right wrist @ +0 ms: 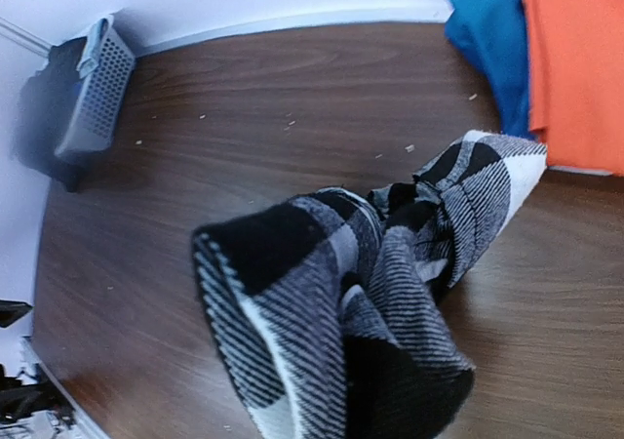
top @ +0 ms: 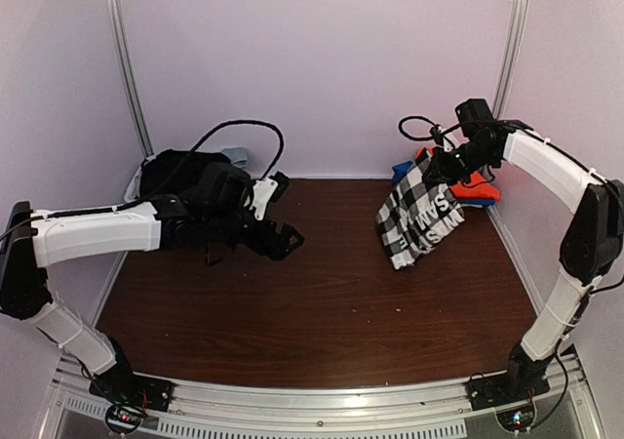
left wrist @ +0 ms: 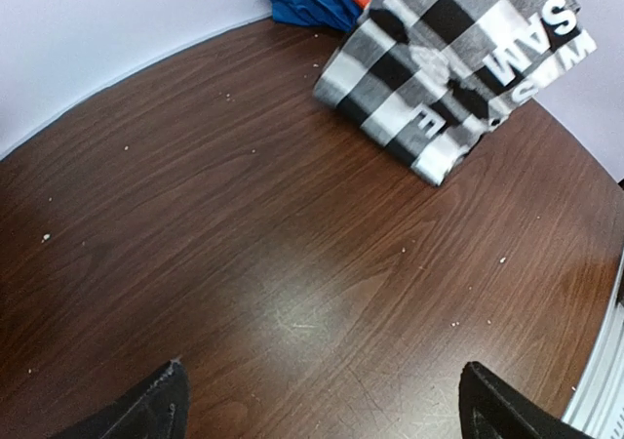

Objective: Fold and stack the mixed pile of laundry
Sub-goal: Turn over the square-folded shirt at the center of the board.

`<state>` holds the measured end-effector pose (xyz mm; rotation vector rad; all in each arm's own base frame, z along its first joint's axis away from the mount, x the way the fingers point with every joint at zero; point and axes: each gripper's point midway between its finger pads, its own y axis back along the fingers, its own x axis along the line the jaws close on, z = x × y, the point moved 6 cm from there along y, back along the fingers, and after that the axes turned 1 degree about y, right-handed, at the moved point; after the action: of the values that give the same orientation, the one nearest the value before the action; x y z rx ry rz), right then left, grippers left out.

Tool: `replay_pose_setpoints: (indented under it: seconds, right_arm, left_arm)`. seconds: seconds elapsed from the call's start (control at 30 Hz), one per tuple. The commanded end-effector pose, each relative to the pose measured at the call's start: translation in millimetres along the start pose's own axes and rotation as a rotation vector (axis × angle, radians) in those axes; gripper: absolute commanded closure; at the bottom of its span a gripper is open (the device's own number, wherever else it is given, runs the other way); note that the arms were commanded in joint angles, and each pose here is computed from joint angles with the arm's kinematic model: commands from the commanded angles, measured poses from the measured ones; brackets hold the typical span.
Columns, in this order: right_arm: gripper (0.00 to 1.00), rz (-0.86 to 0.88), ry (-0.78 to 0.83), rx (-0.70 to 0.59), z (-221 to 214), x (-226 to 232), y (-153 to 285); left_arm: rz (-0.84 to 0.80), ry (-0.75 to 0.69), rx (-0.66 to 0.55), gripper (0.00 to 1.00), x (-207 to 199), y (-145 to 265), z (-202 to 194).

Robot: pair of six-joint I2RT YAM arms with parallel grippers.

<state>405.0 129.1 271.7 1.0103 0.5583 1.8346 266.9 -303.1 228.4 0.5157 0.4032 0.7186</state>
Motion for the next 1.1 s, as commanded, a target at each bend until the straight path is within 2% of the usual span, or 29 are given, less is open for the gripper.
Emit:
replay_pose_setpoints:
  seconds: [0.0, 0.13, 0.27, 0.5, 0.6, 0.67, 0.7, 0.77, 0.87, 0.93, 0.97, 1.07]
  right_arm:
    - [1.00, -0.318, 0.177, 0.013, 6.4, -13.1, 58.2]
    - [1.00, -0.450, 0.280, 0.063, 4.2, -8.0, 47.8]
    - [1.00, -0.460, 0.429, 0.171, -26.7, 43.7, -5.4]
    - [1.00, -0.293, 0.540, 0.323, -110.8, 154.7, -105.7]
    - [1.00, -0.212, 0.554, 0.359, -136.0, 195.4, -133.3]
    - [1.00, -0.080, 0.507, 0.385, -144.8, 224.1, -143.1]
    - [0.91, 0.021, 0.475, 0.396, -147.1, 239.7, -145.2]
    - [0.64, 0.201, 0.417, 0.398, -143.6, 267.1, -138.3]
    - [0.43, 0.402, 0.402, 0.313, -114.5, 291.6, -100.7]
    - [0.34, 0.520, 0.374, 0.259, -92.2, 289.1, -72.4]
    - [0.33, 0.577, 0.354, 0.234, -82.3, 283.1, -60.8]
    - [0.36, 0.600, 0.232, 0.185, -62.8, 229.5, -54.2]
  left_arm:
    - [0.074, 0.091, -0.039, 0.02, 16.5, 16.7, -3.6]
    - [0.142, 0.110, -0.039, 0.02, 26.7, 27.6, -10.0]
    - [0.205, 0.153, -0.040, 0.02, 38.3, 36.7, -14.7]
    - [0.305, 0.346, -0.045, 0.02, 75.1, 53.3, -33.7]
    - [0.349, 0.422, -0.021, 0.02, 89.9, 57.0, -47.8]
    - [0.367, 0.462, -0.016, 0.02, 96.3, 59.7, -55.8]
    - [0.374, 0.481, -0.013, 0.02, 99.0, 61.1, -60.1]
    - [0.381, 0.521, -0.016, 0.02, 103.8, 64.7, -65.7]
    - [0.374, 0.554, -0.025, 0.02, 106.6, 69.1, -71.6]
    - [0.353, 0.553, -0.022, 0.02, 104.8, 68.6, -72.6]
    - [0.321, 0.540, -0.019, 0.02, 101.9, 65.9, -71.9]
    - [0.164, 0.498, -0.008, 0.07, 85.4, 51.3, -65.1]
